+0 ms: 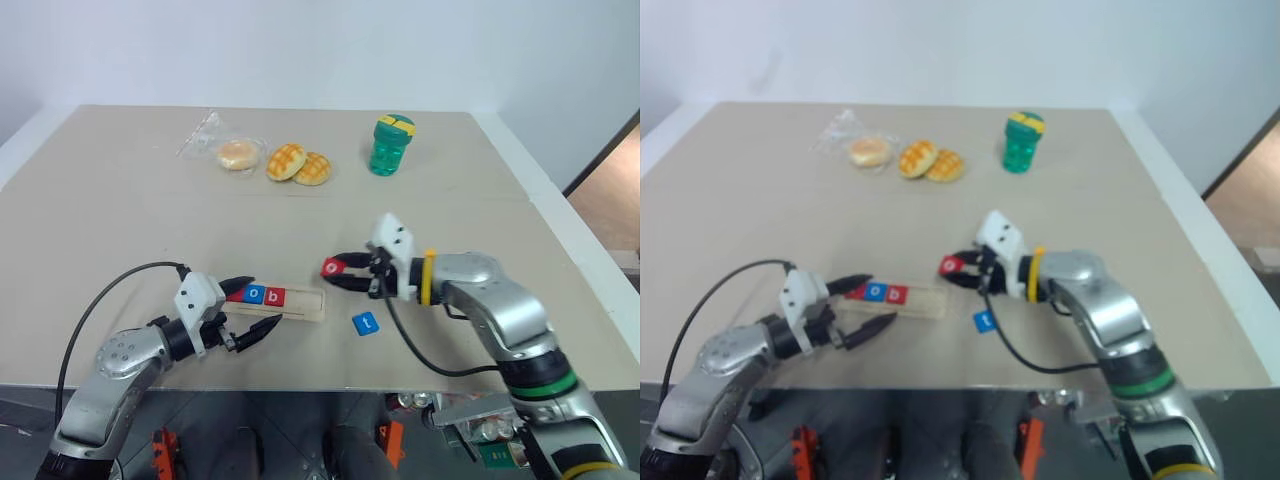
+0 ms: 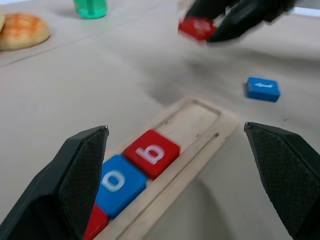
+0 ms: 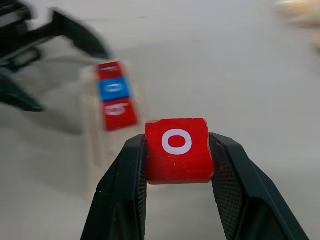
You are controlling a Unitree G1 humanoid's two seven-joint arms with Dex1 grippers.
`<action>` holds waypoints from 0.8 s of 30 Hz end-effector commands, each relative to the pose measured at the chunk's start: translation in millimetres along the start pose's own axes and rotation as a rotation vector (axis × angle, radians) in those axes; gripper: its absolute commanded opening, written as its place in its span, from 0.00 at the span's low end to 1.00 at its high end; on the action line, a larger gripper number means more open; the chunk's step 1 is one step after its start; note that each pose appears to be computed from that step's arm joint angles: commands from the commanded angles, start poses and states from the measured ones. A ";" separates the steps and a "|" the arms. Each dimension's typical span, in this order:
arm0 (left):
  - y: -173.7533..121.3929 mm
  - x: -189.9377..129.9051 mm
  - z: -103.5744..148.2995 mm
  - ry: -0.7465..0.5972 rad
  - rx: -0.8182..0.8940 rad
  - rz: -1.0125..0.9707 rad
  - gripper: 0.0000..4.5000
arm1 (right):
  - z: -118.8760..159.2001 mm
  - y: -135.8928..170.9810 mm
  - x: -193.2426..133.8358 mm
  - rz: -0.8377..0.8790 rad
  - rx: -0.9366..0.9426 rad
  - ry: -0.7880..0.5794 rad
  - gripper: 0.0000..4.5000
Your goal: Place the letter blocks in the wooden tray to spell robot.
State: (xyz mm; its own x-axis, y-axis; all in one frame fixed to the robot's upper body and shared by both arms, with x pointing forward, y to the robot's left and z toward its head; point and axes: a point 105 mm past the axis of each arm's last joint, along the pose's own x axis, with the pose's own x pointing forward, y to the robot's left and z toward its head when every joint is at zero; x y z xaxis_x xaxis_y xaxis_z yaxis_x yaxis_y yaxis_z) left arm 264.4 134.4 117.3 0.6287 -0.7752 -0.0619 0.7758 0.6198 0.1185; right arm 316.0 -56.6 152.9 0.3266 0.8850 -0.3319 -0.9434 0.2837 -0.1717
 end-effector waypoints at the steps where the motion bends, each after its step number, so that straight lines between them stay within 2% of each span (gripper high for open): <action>1: 0.4 -5.7 8.5 -0.038 0.016 0.038 1.00 | 9.2 5.7 18.8 0.084 -0.078 0.000 0.27; 8: -4.2 -10.0 5.4 -0.032 0.006 0.053 1.00 | 7.3 8.6 37.5 0.145 -0.100 0.016 0.27; 24: -5.4 -9.9 7.1 -0.028 0.023 0.052 1.00 | -8.6 6.9 50.5 0.173 -0.116 0.062 0.27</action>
State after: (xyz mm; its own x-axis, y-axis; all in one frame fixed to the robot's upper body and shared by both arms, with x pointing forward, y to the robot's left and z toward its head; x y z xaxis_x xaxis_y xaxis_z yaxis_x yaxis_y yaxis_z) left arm 256.0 140.7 110.7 0.6735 -0.7359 -0.0691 0.7387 0.6668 0.0984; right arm 325.0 -18.3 115.6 0.1667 0.8813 -0.4421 -0.9808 0.1022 -0.1663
